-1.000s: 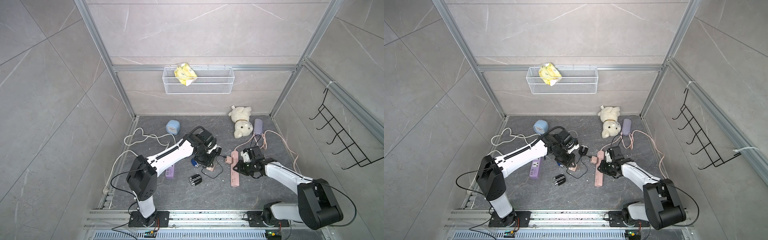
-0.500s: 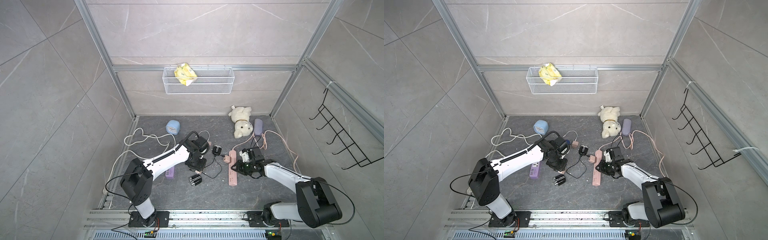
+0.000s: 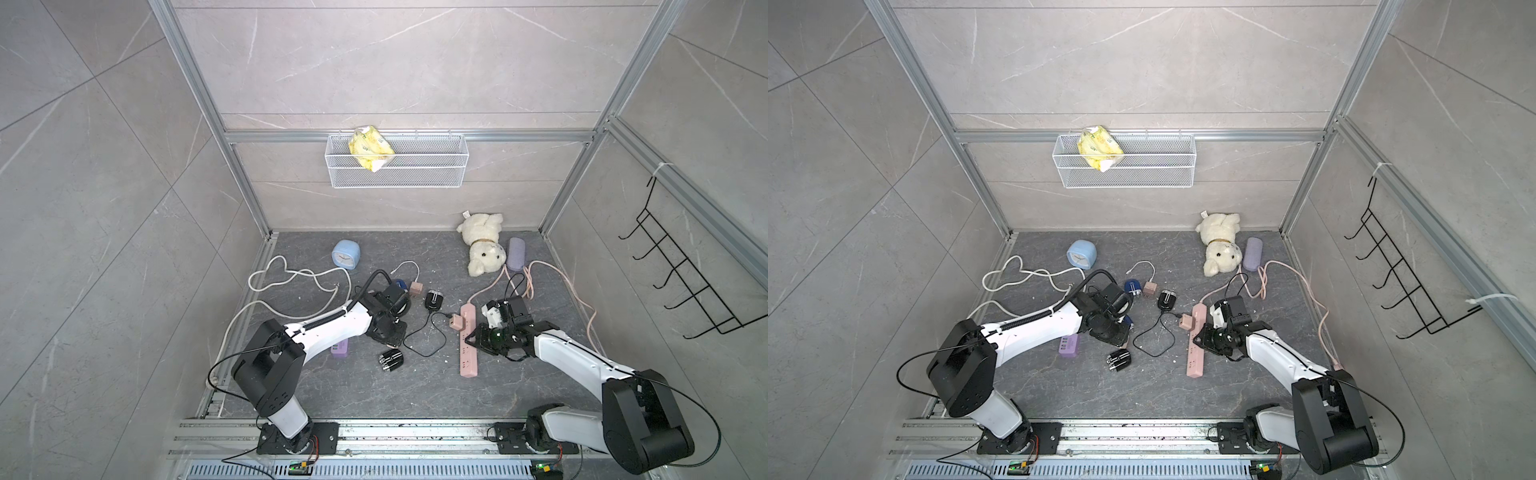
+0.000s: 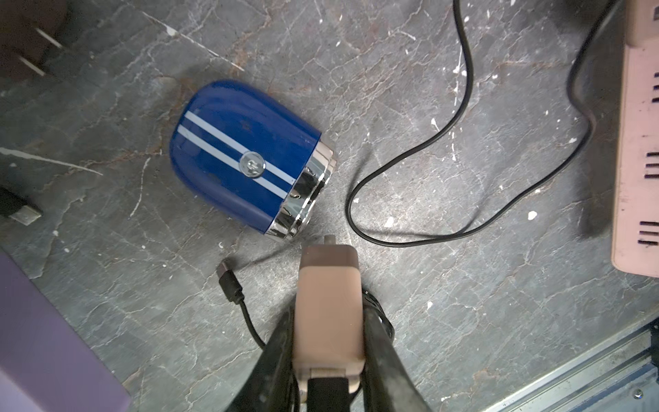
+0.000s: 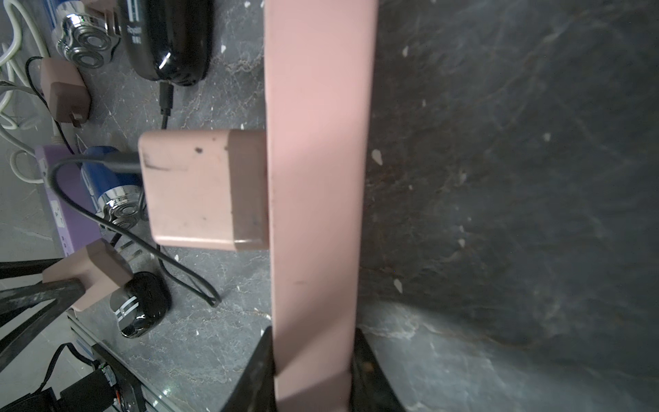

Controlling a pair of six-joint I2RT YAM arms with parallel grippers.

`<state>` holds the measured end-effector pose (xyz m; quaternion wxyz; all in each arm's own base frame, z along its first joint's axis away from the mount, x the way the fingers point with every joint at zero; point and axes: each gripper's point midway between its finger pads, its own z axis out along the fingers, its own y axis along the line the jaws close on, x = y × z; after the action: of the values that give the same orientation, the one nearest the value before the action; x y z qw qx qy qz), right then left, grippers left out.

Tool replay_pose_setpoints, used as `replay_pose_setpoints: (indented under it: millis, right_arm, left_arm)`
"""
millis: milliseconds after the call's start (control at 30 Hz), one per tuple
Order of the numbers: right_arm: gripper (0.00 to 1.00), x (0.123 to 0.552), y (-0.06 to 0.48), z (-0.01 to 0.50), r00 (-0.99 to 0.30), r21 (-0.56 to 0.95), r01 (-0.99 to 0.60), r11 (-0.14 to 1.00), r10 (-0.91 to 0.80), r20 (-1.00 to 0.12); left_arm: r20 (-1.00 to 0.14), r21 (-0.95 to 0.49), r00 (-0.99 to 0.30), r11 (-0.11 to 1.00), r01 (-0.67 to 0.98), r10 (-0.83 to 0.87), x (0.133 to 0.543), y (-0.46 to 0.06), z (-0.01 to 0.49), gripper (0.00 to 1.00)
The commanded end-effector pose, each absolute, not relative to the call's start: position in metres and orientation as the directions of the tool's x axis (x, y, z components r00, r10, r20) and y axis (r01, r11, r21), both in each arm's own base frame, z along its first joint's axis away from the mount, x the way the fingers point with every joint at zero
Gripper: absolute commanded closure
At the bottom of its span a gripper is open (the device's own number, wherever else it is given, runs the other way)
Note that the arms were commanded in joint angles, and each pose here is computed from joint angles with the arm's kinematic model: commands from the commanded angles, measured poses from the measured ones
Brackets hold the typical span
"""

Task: Unplug the electric shaver
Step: Place the plug at the center of the board.

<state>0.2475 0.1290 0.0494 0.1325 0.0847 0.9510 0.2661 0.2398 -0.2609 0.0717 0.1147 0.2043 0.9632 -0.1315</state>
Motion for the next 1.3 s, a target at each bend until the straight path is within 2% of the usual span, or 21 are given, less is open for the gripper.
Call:
replay_pose_setpoints:
  millis: [0, 267, 533, 667, 800, 1067, 1100, 1200, 1267]
  right_arm:
    - [0.95, 0.246, 0.13, 0.055, -0.951, 0.539, 0.067, 0.84, 0.218, -0.221]
    - [0.94, 0.245, 0.131, 0.056, -0.95, 0.542, 0.064, 0.838, 0.217, -0.224]
    - [0.93, 0.246, 0.131, 0.059, -0.95, 0.542, 0.06, 0.838, 0.215, -0.228]
    - [0.92, 0.246, 0.131, 0.06, -0.95, 0.544, 0.061, 0.837, 0.216, -0.227]
    - [0.88, 0.247, 0.131, 0.061, -0.949, 0.542, 0.06, 0.838, 0.216, -0.228]
    - [0.82, 0.248, 0.132, 0.064, -0.949, 0.545, 0.056, 0.837, 0.215, -0.232]
    - [0.8, 0.248, 0.131, 0.063, -0.949, 0.542, 0.058, 0.838, 0.216, -0.231]
    - [0.76, 0.249, 0.132, 0.064, -0.948, 0.544, 0.056, 0.838, 0.214, -0.233]
    - [0.76, 0.25, 0.132, 0.065, -0.948, 0.542, 0.055, 0.839, 0.214, -0.235]
  left_arm:
    - [-0.405, -0.339, -0.866, 0.831, 0.441, 0.294, 0.258, -0.286, 0.097, 1.0]
    - [-0.422, -0.446, -0.844, 0.735, 0.511, 0.331, 0.252, -0.313, 0.094, 1.0]
    - [-0.351, -0.45, -0.868, 0.75, 0.485, 0.351, 0.244, -0.309, 0.071, 0.99]
    - [-0.323, -0.449, -0.874, 0.754, 0.48, 0.364, 0.242, -0.309, 0.063, 0.93]
    - [-0.323, -0.453, -0.873, 0.75, 0.481, 0.365, 0.242, -0.311, 0.058, 0.73]
    - [-0.322, -0.456, -0.871, 0.745, 0.486, 0.371, 0.243, -0.313, 0.054, 0.55]
    - [-0.321, -0.456, -0.871, 0.745, 0.487, 0.373, 0.244, -0.314, 0.054, 0.48]
    - [-0.329, -0.458, -0.867, 0.739, 0.494, 0.375, 0.245, -0.315, 0.058, 0.18]
    - [-0.338, -0.455, -0.863, 0.737, 0.5, 0.376, 0.246, -0.316, 0.062, 0.08]
